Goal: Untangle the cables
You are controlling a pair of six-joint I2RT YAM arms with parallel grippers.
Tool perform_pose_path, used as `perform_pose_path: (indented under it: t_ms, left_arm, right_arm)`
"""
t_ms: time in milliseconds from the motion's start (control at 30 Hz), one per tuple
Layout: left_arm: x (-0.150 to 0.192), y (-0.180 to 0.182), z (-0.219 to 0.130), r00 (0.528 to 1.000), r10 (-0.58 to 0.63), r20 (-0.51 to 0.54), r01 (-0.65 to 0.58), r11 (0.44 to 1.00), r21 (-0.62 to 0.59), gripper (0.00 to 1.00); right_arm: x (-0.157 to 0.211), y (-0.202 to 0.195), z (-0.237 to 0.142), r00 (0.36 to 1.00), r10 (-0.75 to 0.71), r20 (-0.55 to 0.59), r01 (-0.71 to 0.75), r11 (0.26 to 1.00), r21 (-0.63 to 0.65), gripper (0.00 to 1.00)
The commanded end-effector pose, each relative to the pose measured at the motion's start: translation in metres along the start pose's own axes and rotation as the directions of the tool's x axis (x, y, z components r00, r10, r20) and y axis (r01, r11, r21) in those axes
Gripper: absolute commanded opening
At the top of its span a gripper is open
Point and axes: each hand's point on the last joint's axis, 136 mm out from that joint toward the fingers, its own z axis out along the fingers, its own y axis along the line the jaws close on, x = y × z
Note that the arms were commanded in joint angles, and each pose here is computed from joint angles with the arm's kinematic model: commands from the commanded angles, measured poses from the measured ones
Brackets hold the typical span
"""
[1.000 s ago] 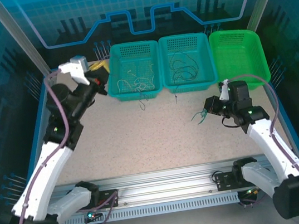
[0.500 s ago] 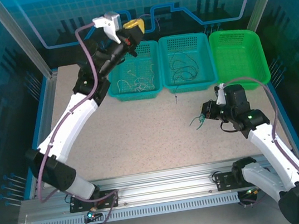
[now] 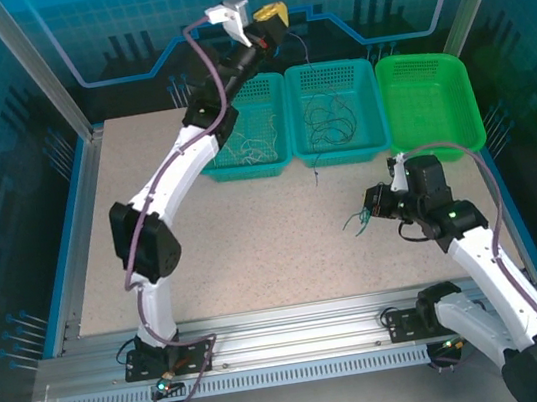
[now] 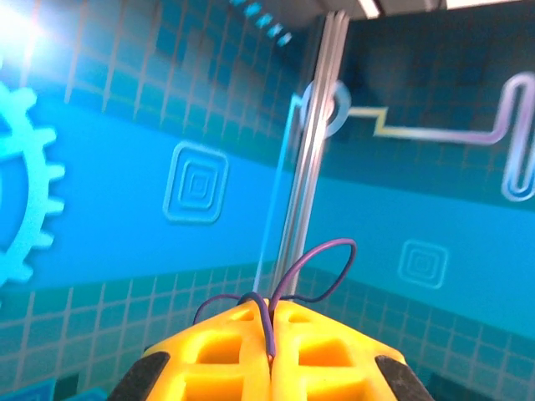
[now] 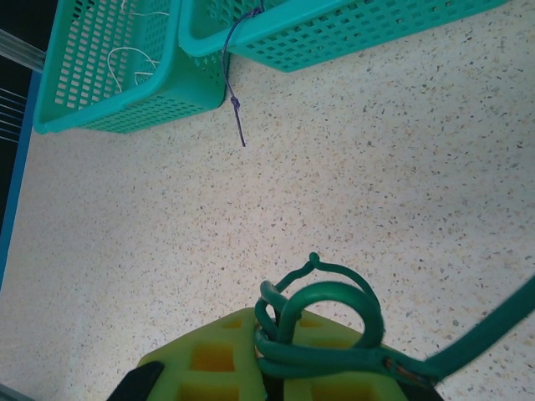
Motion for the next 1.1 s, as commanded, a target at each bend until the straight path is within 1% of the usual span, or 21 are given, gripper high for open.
perform_pose_path:
  t_ms: [0,100,133,233,267,300,333,367,433,467,500,567,633,700,767,867,933,1000,1033,1067]
  left_arm:
    - [0.045,0.02,0.012,0.996,0.037,-0.075,-0.041,0.997,-0.059,0.0]
    - [0.108,0.042,0.01,0.98,0.006,-0.199,-0.026,0.995,-0.1,0.0]
    - [0.129,0.046,0.007,0.972,-0.008,-0.235,-0.018,0.994,-0.109,0.0]
    - [0.179,0.051,-0.004,0.947,-0.028,-0.319,-0.012,0.992,-0.124,0.0]
    - [0.191,0.051,-0.006,0.939,-0.028,-0.343,-0.016,0.992,-0.127,0.07]
    - [0.202,0.05,-0.01,0.93,-0.027,-0.367,-0.022,0.992,-0.128,0.18]
    - [0.21,0.047,-0.013,0.923,-0.023,-0.385,-0.027,0.992,-0.123,0.33]
    - [0.214,0.046,-0.016,0.919,-0.021,-0.394,-0.029,0.992,-0.121,0.45]
    - [0.214,0.041,-0.023,0.919,-0.021,-0.393,-0.027,0.993,-0.115,0.66]
    - [0.211,0.04,-0.025,0.923,-0.021,-0.385,-0.026,0.993,-0.115,0.74]
    - [0.204,0.036,-0.029,0.928,-0.02,-0.371,-0.023,0.994,-0.111,0.81]
    - [0.188,0.028,-0.035,0.94,-0.017,-0.339,-0.019,0.994,-0.104,0.89]
    - [0.167,0.014,-0.043,0.952,-0.014,-0.305,-0.011,0.997,-0.081,0.93]
    - [0.149,-0.004,-0.053,0.959,-0.004,-0.283,-0.01,0.999,-0.049,0.94]
    - [0.132,-0.032,-0.067,0.964,0.021,-0.265,-0.018,1.0,0.015,0.95]
    - [0.119,-0.068,-0.097,0.965,0.064,-0.255,-0.038,0.994,0.105,0.96]
    - [0.116,-0.086,-0.118,0.961,0.068,-0.267,-0.029,0.989,0.146,0.96]
    - [0.117,-0.096,-0.14,0.952,0.046,-0.303,0.005,0.986,0.164,0.96]
    - [0.12,-0.1,-0.152,0.943,0.028,-0.332,0.029,0.986,0.166,0.97]
    - [0.123,-0.104,-0.163,0.933,0.015,-0.359,0.049,0.984,0.17,0.98]
  right_arm:
    - [0.01,-0.002,-0.005,0.999,-0.03,-0.016,0.03,0.999,0.012,0.0]
    - [0.01,-0.003,-0.008,0.999,-0.038,-0.006,0.038,0.999,0.022,0.0]
    - [0.01,-0.004,-0.009,0.999,-0.039,-0.005,0.039,0.999,0.025,0.0]
    - [0.01,-0.005,-0.009,0.999,-0.038,-0.002,0.038,0.999,0.03,0.0]
    - [0.01,-0.006,-0.008,0.999,-0.037,-0.003,0.037,0.999,0.032,0.0]
    - [0.01,-0.007,-0.008,0.999,-0.036,-0.003,0.036,0.999,0.036,0.0]
    - [0.01,-0.007,-0.008,0.999,-0.034,-0.004,0.034,0.999,0.039,0.0]
    - [0.009,-0.007,-0.008,0.999,-0.035,-0.002,0.035,0.999,0.041,0.0]
    - [0.007,-0.008,-0.008,1.0,-0.03,0.006,0.029,0.998,0.052,0.01]
    - [0.004,-0.01,-0.009,1.0,-0.025,0.014,0.024,0.998,0.063,0.01]
    - [0.002,-0.012,-0.01,1.0,-0.018,0.025,0.016,0.997,0.077,0.01]
    - [-0.004,-0.013,-0.013,0.999,-0.014,0.05,0.009,0.995,0.097,0.02]
    - [-0.012,-0.01,-0.016,0.997,-0.018,0.072,0.011,0.995,0.094,0.02]
    - [-0.019,-0.006,-0.018,0.996,-0.023,0.087,0.015,0.996,0.091,0.02]
    - [-0.028,-0.001,-0.018,0.995,-0.029,0.096,0.02,0.996,0.087,0.02]
    - [-0.039,0.011,-0.017,0.994,-0.051,0.098,0.046,0.998,0.052,0.03]
    - [-0.047,0.024,-0.016,0.991,-0.079,0.105,0.079,0.997,0.0,0.04]
    - [-0.053,0.035,-0.012,0.989,-0.097,0.112,0.102,0.994,-0.048,0.04]
    - [-0.063,0.048,-0.016,0.985,-0.112,0.134,0.125,0.988,-0.09,0.04]
    - [-0.066,0.057,-0.015,0.983,-0.124,0.133,0.141,0.982,-0.128,0.03]
